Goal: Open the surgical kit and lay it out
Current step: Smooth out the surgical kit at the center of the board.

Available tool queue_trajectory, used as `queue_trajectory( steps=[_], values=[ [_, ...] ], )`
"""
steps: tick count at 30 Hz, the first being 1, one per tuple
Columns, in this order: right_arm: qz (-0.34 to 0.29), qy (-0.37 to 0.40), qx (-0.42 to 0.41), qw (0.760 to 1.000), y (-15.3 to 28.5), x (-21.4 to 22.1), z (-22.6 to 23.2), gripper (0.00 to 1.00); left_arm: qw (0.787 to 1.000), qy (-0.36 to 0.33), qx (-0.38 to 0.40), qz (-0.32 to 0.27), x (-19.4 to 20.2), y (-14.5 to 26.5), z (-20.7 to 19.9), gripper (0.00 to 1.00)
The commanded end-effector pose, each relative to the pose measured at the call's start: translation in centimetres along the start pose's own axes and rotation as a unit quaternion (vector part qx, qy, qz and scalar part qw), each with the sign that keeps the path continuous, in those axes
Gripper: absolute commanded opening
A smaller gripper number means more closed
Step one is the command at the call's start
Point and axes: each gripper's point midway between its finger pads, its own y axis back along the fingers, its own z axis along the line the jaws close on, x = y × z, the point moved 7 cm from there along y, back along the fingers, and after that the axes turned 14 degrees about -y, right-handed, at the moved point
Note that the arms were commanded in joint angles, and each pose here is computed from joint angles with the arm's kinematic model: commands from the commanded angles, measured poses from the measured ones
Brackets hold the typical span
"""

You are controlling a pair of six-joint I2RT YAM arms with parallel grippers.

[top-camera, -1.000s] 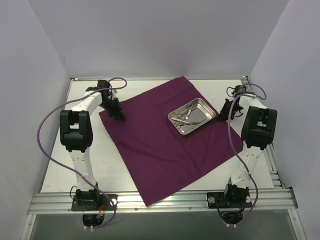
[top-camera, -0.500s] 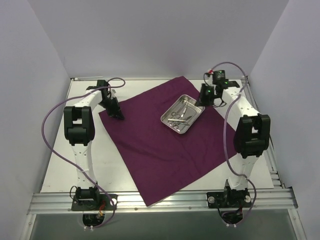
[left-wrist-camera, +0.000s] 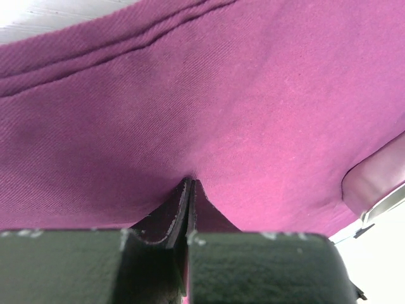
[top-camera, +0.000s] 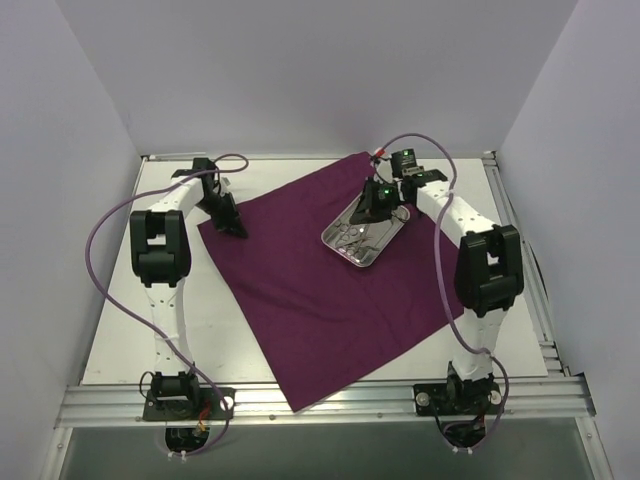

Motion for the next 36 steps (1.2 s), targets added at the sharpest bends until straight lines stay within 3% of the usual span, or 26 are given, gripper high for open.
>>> queue_trajectory(
  steps=[1,8,10,12,23,29,36],
  values=[
    [0.092,0.074,-0.119,0.986,-3.2,2.4,5.3,0.03,0.999,0.016,-0.035,0.007,-0.1,-0.9,2.2,0.02],
    [0.211,0.108,-0.173,0.956,-8.8,7.2,8.7,0.04,0.998,0.023,-0.039,0.035,-0.3,-1.7,2.9,0.02],
    [0.272,0.111,-0.178,0.939,-10.8,9.9,8.3,0.04,0.998,0.029,-0.039,0.045,0.0,-2.2,3.0,0.02],
    [0.295,0.118,-0.168,0.933,-12.2,11.3,7.8,0.04,0.998,0.032,-0.037,0.047,0.0,-2.3,3.1,0.02],
    [0.369,0.105,-0.183,0.905,-15.6,16.9,6.2,0.04,0.996,0.068,-0.045,0.041,-0.5,-1.6,4.2,0.02],
    [0.418,0.097,-0.148,0.891,-15.0,20.4,2.8,0.04,0.994,0.086,-0.039,0.048,-0.3,-2.0,4.4,0.02],
    [0.433,0.086,-0.081,0.894,-12.9,22.6,-1.2,0.04,0.992,0.104,-0.049,0.051,-0.2,-1.7,5.1,0.02]
  ],
)
